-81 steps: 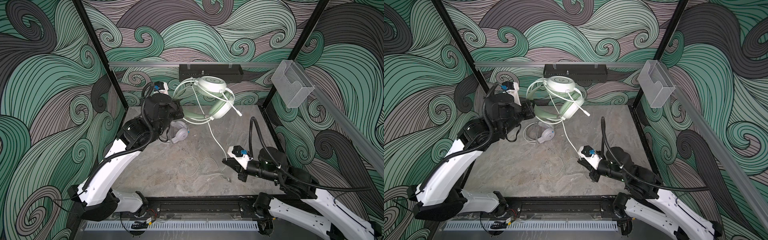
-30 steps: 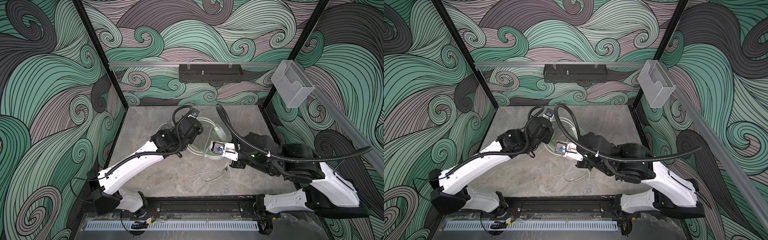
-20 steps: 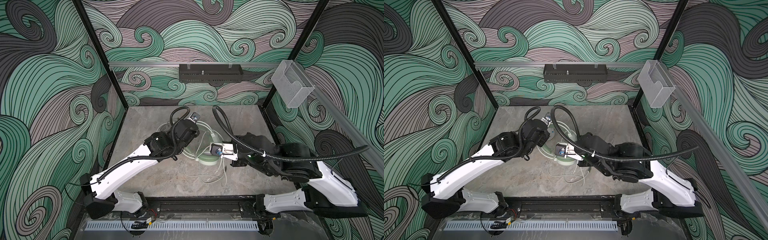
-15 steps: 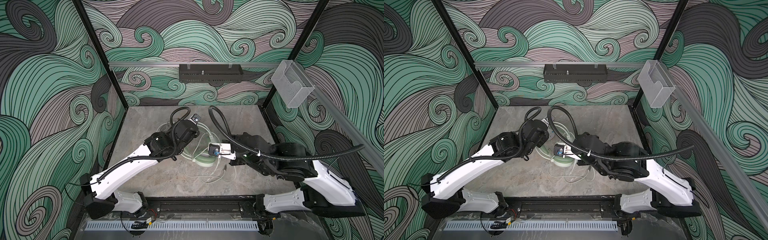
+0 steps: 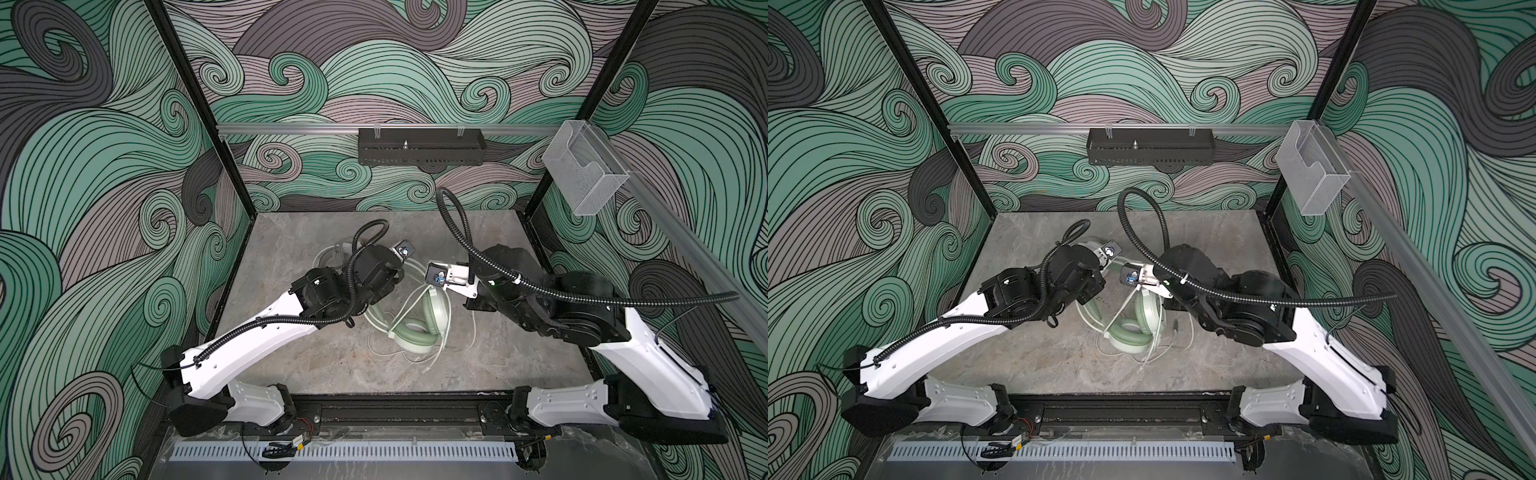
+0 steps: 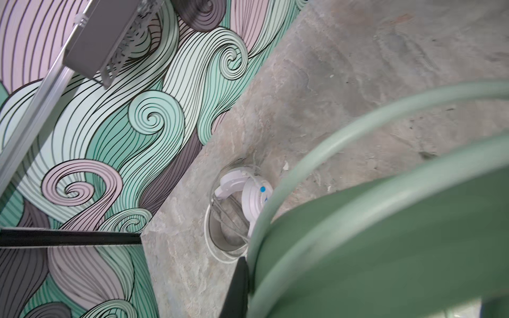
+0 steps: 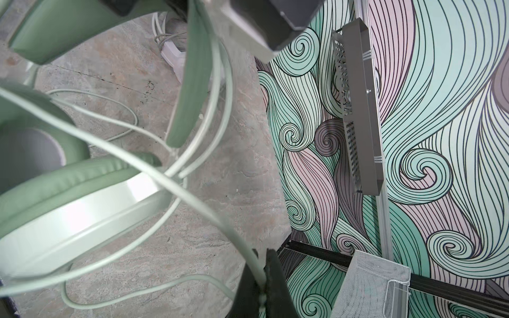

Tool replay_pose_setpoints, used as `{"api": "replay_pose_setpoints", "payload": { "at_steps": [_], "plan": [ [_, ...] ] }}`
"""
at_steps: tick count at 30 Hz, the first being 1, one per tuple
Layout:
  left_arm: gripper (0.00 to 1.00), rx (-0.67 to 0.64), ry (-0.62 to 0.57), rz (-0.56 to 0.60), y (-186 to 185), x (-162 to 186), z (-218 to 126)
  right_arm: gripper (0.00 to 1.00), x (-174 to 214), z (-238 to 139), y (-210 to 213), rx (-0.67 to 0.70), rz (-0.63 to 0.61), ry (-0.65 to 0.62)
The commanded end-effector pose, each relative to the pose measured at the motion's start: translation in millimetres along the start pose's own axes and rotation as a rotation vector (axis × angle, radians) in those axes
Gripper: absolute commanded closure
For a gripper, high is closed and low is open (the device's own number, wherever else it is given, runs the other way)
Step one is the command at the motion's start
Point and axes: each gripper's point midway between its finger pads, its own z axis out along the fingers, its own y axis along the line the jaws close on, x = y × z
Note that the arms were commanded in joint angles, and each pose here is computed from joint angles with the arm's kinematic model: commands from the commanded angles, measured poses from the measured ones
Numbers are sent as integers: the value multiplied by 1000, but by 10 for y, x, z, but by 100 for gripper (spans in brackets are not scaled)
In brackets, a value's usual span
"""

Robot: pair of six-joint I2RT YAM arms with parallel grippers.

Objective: Wrap the headphones

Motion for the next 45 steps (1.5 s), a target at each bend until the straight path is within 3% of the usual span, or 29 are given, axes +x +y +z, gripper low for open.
{"api": "replay_pose_setpoints", "payload": {
  "at_steps": [1, 10, 27, 35, 45],
  "plan": [
    [100, 105, -85, -67, -73, -212, -220, 100, -62, -47, -204, 51, 84, -44],
    [100, 169, -155, -176, -29, -351, -482, 100, 163, 76, -324, 59, 280, -23],
    [100, 250, -320, -295, 247, -843, -1031, 86, 329, 163, -436, 64, 546, -129],
    [100, 323, -419, -373, 302, -1121, -1263, 69, 150, 122, -423, 43, 593, -299],
    [100, 362, -567, -485, 539, -1480, -1628, 62, -78, 134, -288, -11, 710, -537]
  ]
}}
